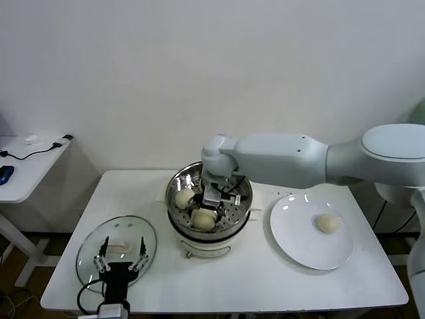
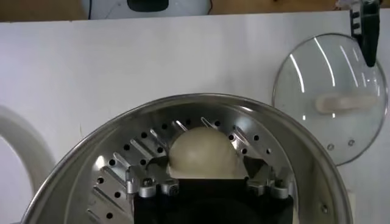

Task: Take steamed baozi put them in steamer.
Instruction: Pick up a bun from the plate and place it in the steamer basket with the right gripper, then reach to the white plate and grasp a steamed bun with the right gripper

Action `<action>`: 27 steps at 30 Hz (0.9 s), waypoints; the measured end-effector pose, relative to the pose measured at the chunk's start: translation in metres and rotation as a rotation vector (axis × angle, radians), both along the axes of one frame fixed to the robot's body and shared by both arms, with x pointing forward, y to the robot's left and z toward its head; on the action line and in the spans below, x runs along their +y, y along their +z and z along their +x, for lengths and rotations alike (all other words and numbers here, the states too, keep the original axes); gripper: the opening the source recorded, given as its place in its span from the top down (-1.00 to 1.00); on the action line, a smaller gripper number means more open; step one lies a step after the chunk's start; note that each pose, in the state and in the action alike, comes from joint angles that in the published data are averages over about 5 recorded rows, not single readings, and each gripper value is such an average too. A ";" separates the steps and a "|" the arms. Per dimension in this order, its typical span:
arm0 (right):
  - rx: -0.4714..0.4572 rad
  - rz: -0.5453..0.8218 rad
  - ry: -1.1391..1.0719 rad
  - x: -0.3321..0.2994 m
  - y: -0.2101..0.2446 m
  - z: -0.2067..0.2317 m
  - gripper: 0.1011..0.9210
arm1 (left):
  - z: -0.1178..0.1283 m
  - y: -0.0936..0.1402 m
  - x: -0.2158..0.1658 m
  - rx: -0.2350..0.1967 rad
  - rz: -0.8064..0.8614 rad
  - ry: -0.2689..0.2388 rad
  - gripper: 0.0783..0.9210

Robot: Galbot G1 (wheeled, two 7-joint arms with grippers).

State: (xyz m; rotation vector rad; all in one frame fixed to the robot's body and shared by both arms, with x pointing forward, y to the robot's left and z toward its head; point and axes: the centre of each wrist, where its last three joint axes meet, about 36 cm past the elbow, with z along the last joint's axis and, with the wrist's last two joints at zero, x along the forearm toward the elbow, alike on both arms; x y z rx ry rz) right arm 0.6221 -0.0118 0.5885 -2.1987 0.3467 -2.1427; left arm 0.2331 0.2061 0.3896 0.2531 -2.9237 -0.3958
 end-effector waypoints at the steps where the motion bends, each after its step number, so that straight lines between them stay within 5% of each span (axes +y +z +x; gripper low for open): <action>1: 0.003 0.004 0.002 -0.001 0.002 0.001 -0.76 | 0.000 0.000 0.000 0.000 0.000 -0.001 -0.77; 9: 0.008 0.017 -0.095 -0.035 0.050 0.027 -0.76 | -0.002 0.001 -0.002 -0.001 0.003 -0.006 -0.77; 18: 0.031 0.033 -0.453 -0.153 0.116 0.070 -0.76 | -0.004 0.002 -0.005 -0.006 0.001 -0.017 -0.77; 27: 0.053 0.032 -0.907 -0.304 0.096 0.068 -0.76 | -0.003 0.005 -0.007 -0.018 -0.004 -0.016 -0.77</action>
